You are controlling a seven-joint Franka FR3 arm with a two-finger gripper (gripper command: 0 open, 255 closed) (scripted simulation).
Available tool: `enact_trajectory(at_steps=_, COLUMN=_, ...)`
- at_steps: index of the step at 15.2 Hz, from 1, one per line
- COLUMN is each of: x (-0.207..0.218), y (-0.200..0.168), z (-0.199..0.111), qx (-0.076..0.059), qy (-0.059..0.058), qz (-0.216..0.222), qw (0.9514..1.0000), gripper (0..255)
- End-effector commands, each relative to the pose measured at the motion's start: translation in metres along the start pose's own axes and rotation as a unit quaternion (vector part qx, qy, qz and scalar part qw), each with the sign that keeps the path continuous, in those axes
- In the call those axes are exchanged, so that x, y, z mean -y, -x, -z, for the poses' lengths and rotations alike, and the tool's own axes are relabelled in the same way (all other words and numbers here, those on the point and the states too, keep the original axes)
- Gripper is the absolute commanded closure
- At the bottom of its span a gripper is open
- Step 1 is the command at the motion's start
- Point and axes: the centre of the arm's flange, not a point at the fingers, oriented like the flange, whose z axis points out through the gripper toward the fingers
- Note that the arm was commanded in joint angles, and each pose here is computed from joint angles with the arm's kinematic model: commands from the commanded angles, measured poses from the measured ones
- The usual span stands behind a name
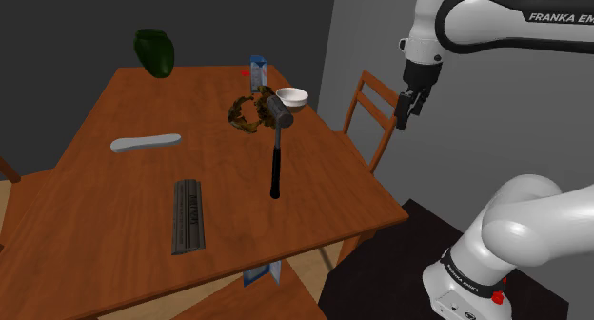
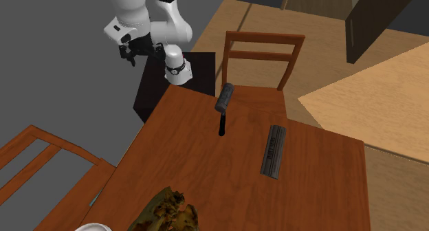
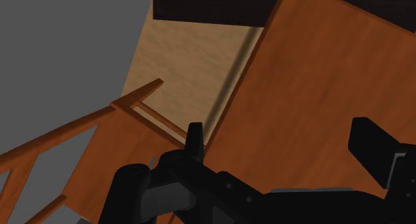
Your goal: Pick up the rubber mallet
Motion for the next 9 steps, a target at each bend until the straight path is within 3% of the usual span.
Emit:
enact_trajectory(at_steps=1, x=0.000, y=0.000, z=0.000, qx=0.000, qy=0.000, qz=0.000, qw=1.0000, gripper=0)
enact_trajectory(at_steps=9, x=0.071, y=-0.062, z=0.031, qx=0.004, qy=-0.029, qz=-0.034, qw=0.9990, gripper=0)
